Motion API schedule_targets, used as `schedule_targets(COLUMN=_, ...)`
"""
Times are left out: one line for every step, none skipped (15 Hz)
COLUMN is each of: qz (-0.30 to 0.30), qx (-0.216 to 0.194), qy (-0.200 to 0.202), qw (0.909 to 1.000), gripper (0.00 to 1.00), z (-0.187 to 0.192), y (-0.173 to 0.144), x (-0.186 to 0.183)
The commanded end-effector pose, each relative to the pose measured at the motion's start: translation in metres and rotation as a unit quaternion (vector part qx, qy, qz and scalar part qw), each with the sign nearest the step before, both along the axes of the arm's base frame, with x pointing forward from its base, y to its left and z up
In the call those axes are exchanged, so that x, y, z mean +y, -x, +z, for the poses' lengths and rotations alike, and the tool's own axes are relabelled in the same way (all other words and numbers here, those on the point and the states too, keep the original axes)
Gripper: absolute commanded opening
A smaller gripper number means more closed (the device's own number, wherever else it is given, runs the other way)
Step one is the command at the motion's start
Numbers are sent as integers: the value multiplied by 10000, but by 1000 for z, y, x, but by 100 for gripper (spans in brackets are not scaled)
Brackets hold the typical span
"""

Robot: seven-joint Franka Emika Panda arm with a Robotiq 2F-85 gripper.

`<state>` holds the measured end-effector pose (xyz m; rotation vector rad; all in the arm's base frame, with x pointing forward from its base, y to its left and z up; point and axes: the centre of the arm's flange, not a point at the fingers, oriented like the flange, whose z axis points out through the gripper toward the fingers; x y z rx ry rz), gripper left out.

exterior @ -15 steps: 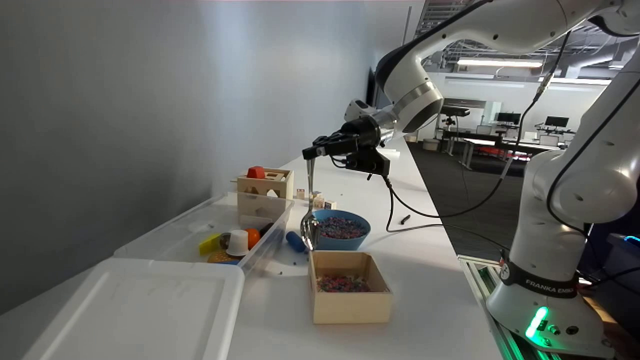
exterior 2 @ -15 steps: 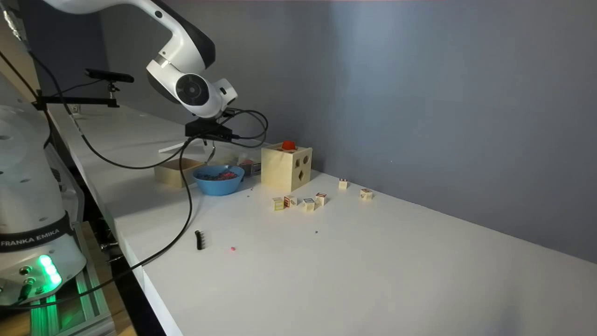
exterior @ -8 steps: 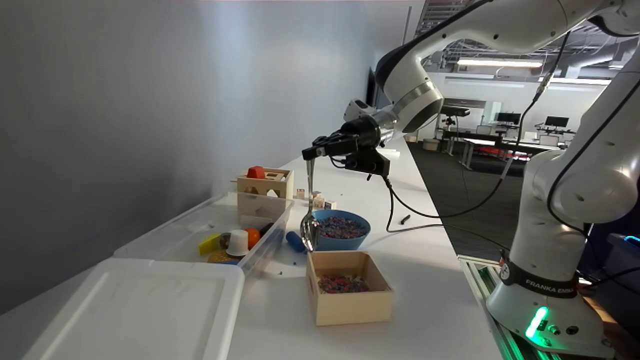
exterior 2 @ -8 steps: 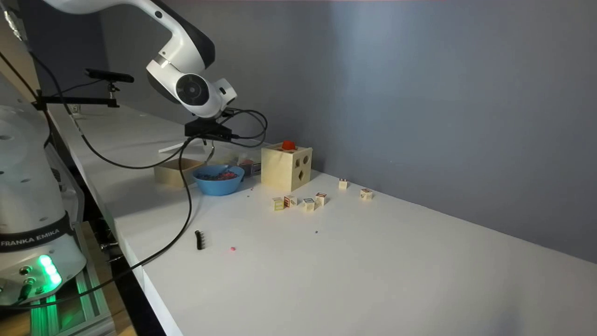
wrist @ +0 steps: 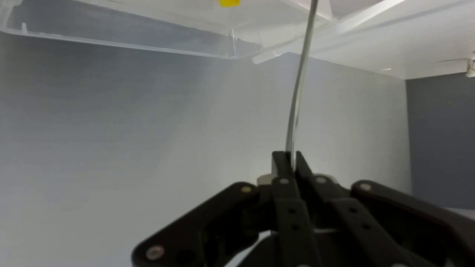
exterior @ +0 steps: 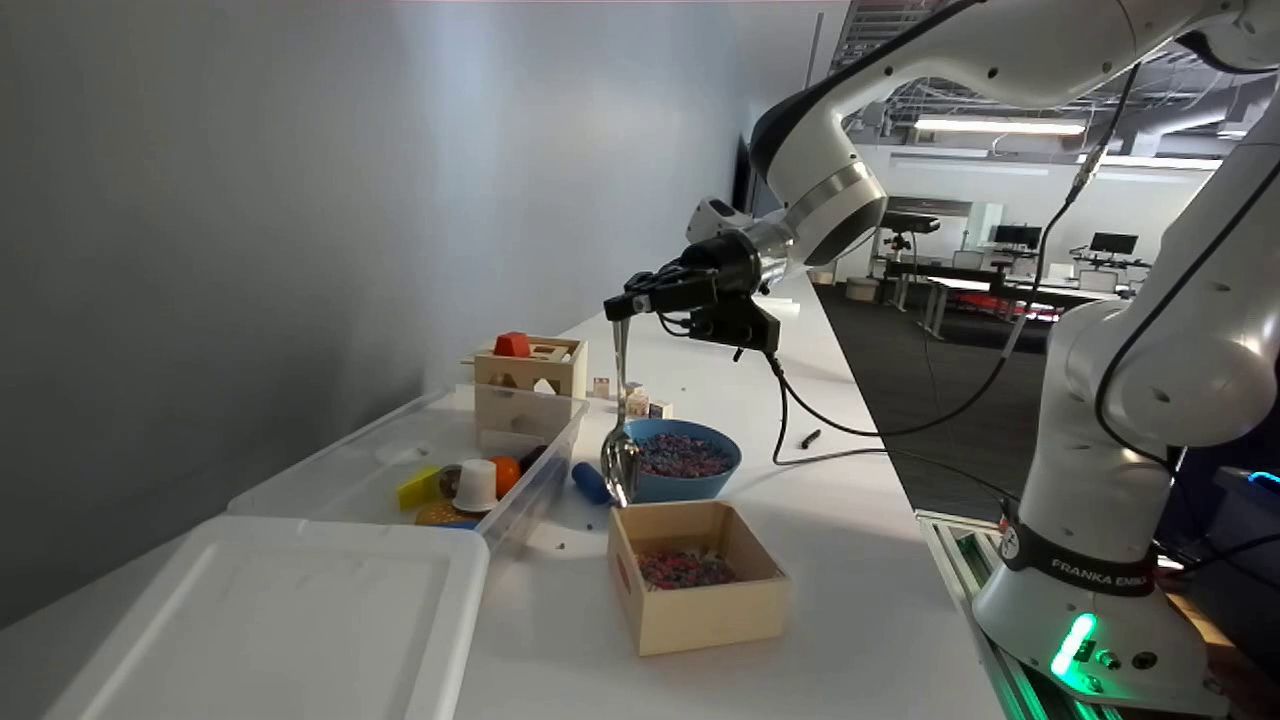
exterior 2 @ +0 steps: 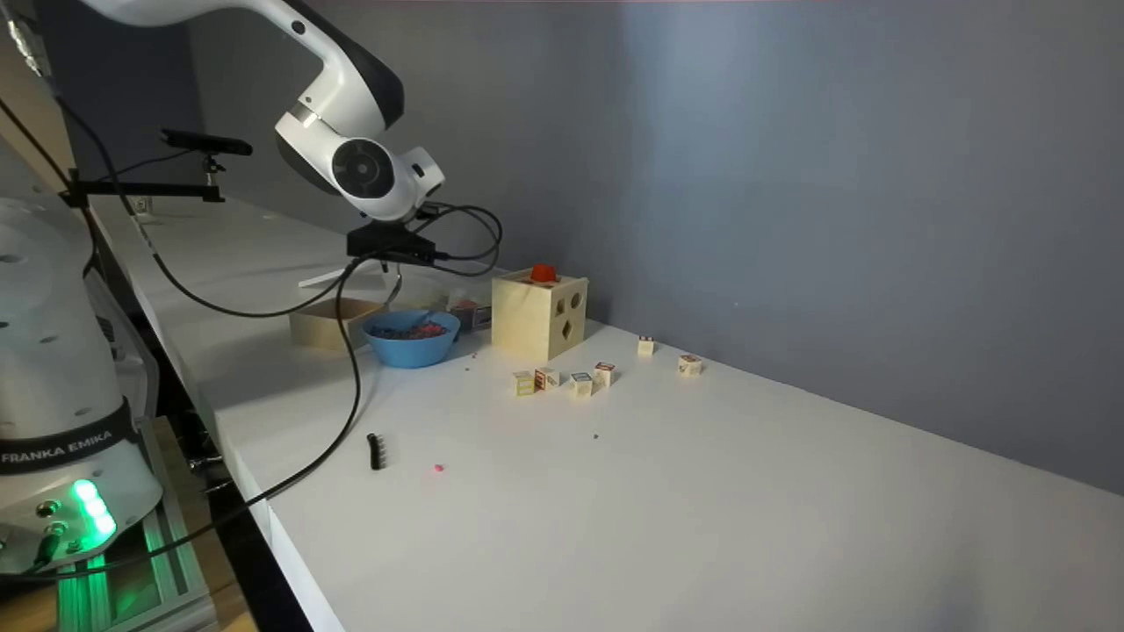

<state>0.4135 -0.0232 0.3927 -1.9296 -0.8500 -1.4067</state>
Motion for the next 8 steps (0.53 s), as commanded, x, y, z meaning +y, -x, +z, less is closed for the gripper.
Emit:
schedule_targets(qz=196, qx=-53, qy=24, qw=9998, gripper=1, z=7, y=4, x=4)
schedule_targets(qz=212, qx=-81, qy=40, qw=9997, gripper=1, z=7, y=3, x=5)
schedule_targets(qz=223, qx=-111, qy=46, qw=9997, gripper=1, z=8, y=2, x=6)
schedule_targets(qz=224, qx=-138, qy=55, qw=9996, gripper=1, z=8, y=1, x=8)
schedule_targets(qz=231, qx=-148, qy=71, qw=9996, gripper=1, z=8, y=1, x=9)
schedule_targets(qz=231, qx=-146, qy=104, qw=9996, gripper=1, z=9, y=0, x=10)
schedule_targets(qz=212, qx=-160, qy=140, qw=9996, gripper=1, z=9, y=0, x=10)
schedule_targets(qz=187, qx=-153, qy=152, qw=9996, gripper=1, z=10, y=1, x=10)
